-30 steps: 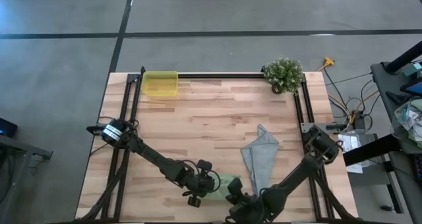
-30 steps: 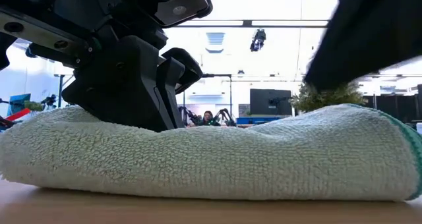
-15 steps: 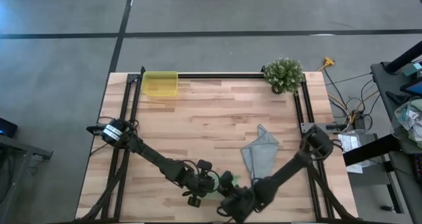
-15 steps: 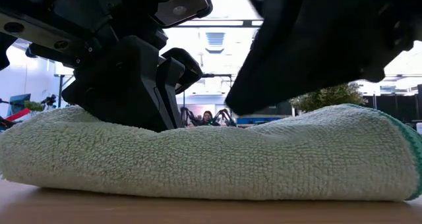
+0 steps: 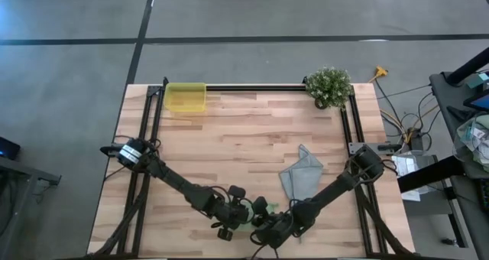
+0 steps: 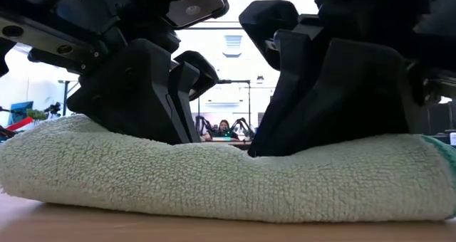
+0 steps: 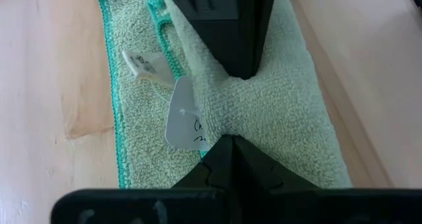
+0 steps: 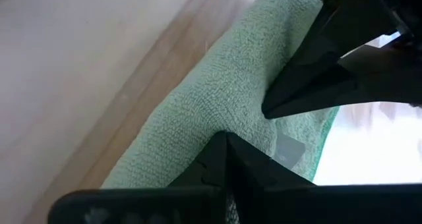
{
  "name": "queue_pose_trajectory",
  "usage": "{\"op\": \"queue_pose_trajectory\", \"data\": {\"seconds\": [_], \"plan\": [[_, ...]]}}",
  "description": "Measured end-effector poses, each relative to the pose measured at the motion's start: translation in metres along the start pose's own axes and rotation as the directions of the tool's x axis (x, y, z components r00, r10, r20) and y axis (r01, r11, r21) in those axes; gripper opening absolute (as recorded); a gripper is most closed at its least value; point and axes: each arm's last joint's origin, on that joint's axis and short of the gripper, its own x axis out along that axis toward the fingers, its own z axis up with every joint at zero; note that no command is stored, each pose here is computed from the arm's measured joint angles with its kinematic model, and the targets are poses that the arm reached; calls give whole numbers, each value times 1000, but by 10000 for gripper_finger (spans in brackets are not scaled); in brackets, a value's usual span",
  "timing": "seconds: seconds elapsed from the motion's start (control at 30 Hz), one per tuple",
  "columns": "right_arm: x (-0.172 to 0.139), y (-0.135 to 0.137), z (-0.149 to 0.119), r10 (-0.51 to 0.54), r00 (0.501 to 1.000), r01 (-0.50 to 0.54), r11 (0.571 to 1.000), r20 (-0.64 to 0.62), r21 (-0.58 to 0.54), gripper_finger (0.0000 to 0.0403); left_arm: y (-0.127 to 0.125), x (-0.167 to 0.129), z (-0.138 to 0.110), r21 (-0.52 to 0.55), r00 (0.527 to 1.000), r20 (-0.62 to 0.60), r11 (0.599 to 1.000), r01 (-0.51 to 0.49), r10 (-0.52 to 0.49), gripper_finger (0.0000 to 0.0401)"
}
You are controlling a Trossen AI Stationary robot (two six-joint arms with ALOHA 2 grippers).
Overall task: Roll microfiber towels into tight, uniform cylinder then place into a basket
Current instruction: Roll the green towel
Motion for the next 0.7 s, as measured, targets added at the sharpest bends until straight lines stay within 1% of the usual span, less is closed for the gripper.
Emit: {"op": "queue_pose_trajectory", "data": {"seconds": [0.3,0.4,0.57,0.63,0.7], "plan": [[4,-7,-5,24,1000,-24,999,-3,49,9,1,-4,2,-6,1000,11,1000,-9,9,0],[6,-8,-7,56,998,-56,996,0,73,9,1,-11,6,-8,1000,24,1000,-7,7,0],[7,-7,-11,54,998,-55,995,8,80,8,1,-26,12,-9,998,61,1000,-3,4,0],[8,-7,-12,53,998,-54,995,17,83,9,1,-30,14,4,998,65,1000,-16,16,0],[9,-7,-14,60,998,-62,994,29,88,8,1,-34,11,41,999,38,999,-26,24,0]]}}
